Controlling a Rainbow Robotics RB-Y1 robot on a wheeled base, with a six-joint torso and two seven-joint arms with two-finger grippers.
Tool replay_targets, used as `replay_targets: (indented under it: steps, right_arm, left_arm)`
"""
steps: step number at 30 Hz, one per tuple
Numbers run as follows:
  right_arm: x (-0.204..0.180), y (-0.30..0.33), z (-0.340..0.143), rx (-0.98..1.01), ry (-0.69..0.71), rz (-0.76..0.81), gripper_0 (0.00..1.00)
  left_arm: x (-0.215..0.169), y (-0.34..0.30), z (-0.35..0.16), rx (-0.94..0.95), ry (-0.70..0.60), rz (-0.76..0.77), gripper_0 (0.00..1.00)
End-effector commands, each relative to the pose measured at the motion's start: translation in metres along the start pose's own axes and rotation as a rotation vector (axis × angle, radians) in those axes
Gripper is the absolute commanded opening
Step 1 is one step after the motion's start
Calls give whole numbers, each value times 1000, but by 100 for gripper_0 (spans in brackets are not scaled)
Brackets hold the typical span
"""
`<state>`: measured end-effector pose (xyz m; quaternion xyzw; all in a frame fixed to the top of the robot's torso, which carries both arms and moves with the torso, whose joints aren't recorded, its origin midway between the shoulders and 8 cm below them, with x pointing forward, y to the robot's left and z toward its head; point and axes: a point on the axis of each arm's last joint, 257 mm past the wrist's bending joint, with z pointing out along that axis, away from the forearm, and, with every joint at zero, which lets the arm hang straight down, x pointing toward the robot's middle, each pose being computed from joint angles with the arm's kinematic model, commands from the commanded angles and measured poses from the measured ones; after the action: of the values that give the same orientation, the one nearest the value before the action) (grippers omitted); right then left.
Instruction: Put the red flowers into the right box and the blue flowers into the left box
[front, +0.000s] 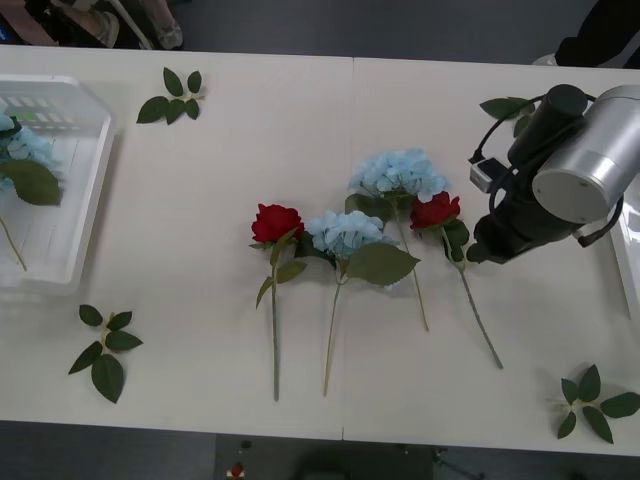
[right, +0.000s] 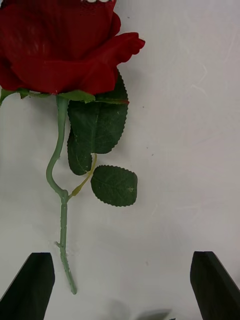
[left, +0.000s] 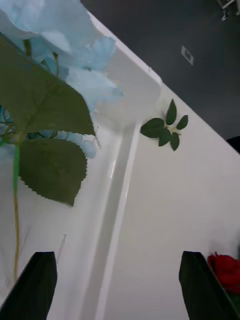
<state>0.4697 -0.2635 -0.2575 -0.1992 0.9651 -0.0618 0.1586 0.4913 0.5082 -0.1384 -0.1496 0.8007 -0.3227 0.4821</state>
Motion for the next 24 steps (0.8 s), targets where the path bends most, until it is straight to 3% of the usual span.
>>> replay_targets:
  steps: [1, 6, 8, 9, 17, 20, 24]
  right_arm:
    - [-14, 6, 5, 18, -25, 8, 80]
    - [-17, 19, 21, 29, -27, -20, 80]
    - [-18, 24, 27, 30, -29, -32, 80]
    - [-18, 27, 32, 36, -31, -45, 80]
    - [-21, 34, 51, 54, -29, -44, 79]
    - [-22, 34, 57, 55, -24, -37, 73]
    - [-22, 34, 61, 65, -24, -39, 56]
  left_arm:
    - [-34, -105, -9, 209, 22, 170, 83]
    - [-4, -200, 1, 298, 137, 441, 84]
    - [26, -223, 13, 287, 212, 479, 91]
    - [50, -234, 24, 269, 253, 498, 96]
    - [211, -238, 76, 184, 484, 457, 100]
    - [253, -225, 93, 138, 524, 495, 100]
    - [289, -215, 120, 88, 561, 604, 100]
